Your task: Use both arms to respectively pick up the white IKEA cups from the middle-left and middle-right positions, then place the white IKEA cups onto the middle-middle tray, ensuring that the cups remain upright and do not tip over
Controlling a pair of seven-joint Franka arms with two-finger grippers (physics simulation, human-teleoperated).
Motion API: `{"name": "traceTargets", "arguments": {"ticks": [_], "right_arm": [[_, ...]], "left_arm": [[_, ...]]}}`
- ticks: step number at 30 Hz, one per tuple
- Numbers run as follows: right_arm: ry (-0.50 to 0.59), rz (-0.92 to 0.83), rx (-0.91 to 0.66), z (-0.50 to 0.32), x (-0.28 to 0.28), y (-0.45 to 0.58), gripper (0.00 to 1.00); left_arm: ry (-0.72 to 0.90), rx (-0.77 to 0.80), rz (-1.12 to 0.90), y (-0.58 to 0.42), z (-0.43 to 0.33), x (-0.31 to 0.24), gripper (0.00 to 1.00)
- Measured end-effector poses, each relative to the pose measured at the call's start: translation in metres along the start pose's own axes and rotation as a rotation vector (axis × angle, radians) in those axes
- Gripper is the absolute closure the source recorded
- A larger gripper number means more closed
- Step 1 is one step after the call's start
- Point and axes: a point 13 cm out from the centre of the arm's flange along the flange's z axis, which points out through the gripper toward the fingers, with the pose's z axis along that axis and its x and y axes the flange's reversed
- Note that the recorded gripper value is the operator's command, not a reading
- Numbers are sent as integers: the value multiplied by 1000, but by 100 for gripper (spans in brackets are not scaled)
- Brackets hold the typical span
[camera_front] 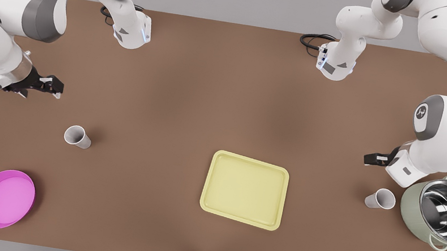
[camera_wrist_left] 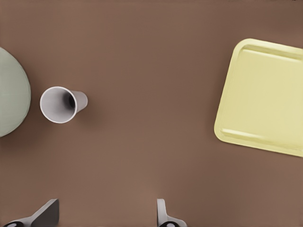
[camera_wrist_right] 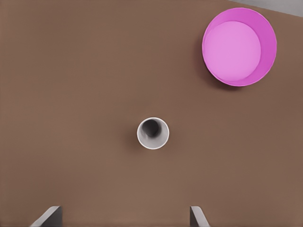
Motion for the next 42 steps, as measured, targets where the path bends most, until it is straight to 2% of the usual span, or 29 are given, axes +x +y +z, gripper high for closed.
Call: {"name": "traceTargets", "arguments": {"ticks": [4,9,14,18,25,27,28,30,38,42], "right_arm": [[28,-8,-2,21,-7,-3,0],[130,66,-51,123,-27,-59,0],[145,48,-67,184,-51,-59,0],[139,45,-66,212,-60,-60,0],[159,52,-81,270,-40,-57,0],[155,55,-82,282,-36,-57,0],[155,61,-84,290,-32,-59,0],[152,71,-87,304,-26,-62,0],[121,77,-81,339,-17,-61,0],[115,82,-79,358,-12,-65,11]], "left_arm": [[7,0,-11,2,7,-4,0],[57,1,-72,39,105,-66,0],[13,-24,-132,93,155,-106,0],[45,-34,-140,111,203,-101,0],[73,-44,-141,128,255,-97,0],[70,-45,-135,128,261,-99,33],[70,-46,-133,128,264,-100,42],[72,-51,-127,128,270,-101,79],[34,-62,-101,115,252,-109,79],[-30,-94,27,-3,202,-129,79]]}}
